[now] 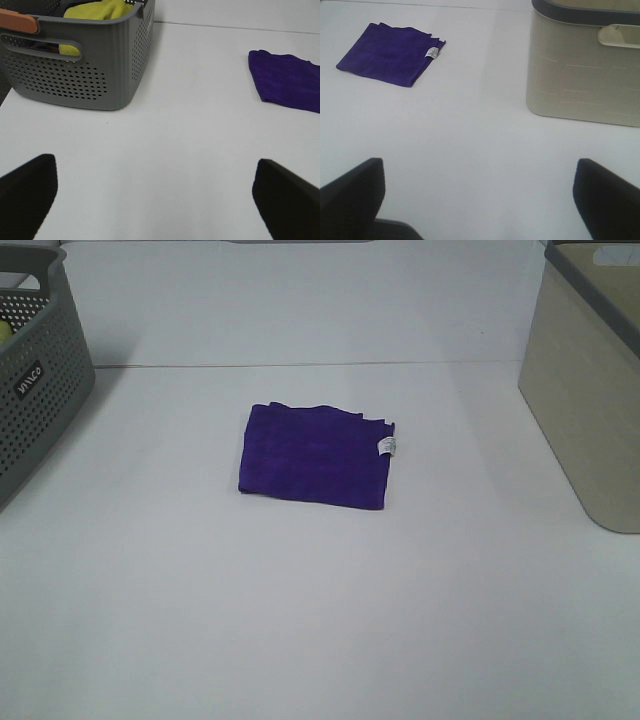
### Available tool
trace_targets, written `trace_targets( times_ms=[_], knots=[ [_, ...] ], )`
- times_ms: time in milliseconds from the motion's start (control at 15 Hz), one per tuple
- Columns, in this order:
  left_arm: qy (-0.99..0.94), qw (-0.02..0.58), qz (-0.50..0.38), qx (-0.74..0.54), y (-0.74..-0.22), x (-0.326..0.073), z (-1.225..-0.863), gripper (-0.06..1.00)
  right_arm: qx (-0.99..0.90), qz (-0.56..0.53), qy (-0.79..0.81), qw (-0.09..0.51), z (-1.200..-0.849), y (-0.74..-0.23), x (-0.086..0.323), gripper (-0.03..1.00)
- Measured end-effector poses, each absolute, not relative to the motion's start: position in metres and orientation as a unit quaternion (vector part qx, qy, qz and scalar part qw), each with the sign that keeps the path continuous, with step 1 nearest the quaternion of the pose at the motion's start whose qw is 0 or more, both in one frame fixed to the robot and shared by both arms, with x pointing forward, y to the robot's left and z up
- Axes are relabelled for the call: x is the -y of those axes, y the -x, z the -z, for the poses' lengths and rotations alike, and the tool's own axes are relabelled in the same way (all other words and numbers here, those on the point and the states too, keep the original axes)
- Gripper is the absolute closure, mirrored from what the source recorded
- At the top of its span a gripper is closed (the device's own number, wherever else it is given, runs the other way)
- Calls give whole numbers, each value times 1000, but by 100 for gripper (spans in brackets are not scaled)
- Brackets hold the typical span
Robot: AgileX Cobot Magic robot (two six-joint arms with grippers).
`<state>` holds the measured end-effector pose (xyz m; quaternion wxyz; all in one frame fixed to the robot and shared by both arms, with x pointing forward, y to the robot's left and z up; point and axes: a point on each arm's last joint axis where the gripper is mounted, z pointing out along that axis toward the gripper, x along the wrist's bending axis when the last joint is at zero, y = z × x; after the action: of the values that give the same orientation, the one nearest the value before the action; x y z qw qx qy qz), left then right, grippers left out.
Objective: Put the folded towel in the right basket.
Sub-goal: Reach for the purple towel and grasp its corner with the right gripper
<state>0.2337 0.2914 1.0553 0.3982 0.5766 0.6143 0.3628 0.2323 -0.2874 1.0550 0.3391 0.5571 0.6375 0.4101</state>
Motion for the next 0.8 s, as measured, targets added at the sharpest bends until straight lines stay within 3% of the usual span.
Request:
trace_targets(
  times_ms=[800],
  knots=[
    [-577,398,-363,-614,-234,-291,-1055,-5,-638,-410,-557,339,-1055,-232,287,-1]
  ],
)
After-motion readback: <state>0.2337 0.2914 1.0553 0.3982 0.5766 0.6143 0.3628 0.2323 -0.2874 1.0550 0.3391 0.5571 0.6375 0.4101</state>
